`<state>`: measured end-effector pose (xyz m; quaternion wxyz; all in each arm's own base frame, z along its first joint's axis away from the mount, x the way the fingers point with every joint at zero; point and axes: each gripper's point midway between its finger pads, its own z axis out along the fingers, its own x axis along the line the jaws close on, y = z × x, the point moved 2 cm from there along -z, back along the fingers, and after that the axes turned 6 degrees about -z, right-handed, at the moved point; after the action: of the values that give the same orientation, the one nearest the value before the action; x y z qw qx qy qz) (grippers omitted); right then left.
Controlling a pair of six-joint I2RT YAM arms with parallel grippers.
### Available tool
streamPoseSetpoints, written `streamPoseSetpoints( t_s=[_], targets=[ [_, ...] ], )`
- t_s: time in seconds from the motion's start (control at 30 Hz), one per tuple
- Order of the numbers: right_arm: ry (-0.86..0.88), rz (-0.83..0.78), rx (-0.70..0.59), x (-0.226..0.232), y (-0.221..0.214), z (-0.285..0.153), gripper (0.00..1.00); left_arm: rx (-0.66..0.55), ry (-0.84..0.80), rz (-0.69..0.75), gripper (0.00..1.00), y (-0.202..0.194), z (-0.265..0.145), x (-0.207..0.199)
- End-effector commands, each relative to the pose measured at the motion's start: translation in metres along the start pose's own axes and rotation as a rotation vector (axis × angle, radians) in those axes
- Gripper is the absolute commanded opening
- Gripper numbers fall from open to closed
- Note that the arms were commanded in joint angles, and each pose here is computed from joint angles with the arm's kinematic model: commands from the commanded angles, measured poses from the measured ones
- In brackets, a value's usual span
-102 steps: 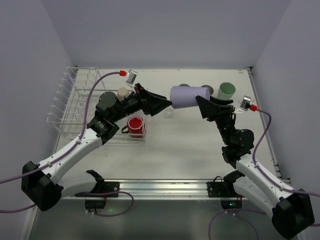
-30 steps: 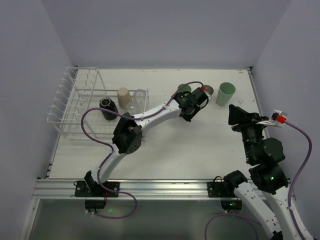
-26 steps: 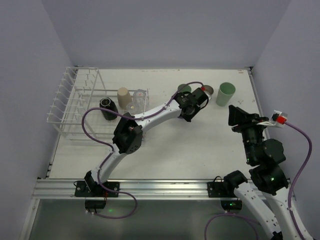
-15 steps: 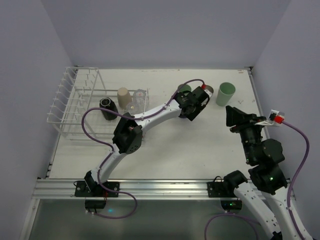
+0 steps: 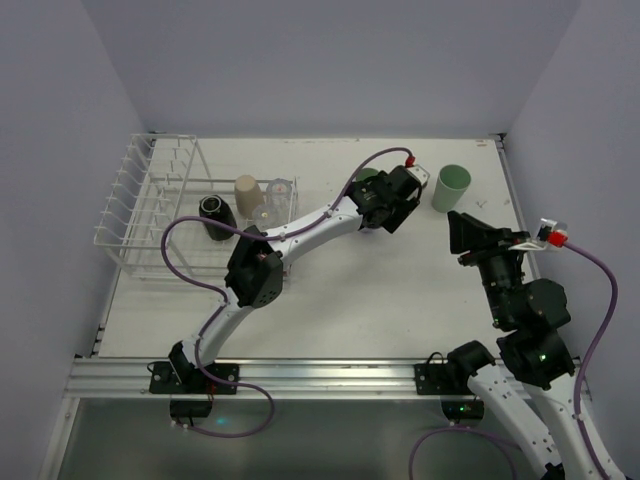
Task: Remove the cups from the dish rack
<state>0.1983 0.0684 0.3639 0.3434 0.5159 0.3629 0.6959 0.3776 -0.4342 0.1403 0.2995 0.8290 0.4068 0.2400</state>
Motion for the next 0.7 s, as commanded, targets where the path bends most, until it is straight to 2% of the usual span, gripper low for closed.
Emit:
streamPoseSetpoints(
  t_s=[0.0, 0.27, 0.5, 0.67],
  targets=[
    [0.028, 0.01, -0.022, 0.005, 0.004, 0.001, 0.4, -0.132, 0.027, -0.024, 0.72, 0.04, -0.016, 0.01],
    [0.032, 0.01, -0.019, 0.005, 0.003, 0.002, 0.4, -0.188, 0.042, -0.038, 0.76, 0.054, -0.024, 0.019],
    [0.036, 0.01, -0.022, 0.006, 0.003, 0.002, 0.4, -0.171, 0.068, -0.042, 0.76, 0.047, -0.022, 0.03],
    [0.042, 0.01, -0.016, 0.007, 0.001, 0.004, 0.4, -0.203, 0.066, -0.056, 0.76, 0.056, -0.033, 0.033]
  ],
)
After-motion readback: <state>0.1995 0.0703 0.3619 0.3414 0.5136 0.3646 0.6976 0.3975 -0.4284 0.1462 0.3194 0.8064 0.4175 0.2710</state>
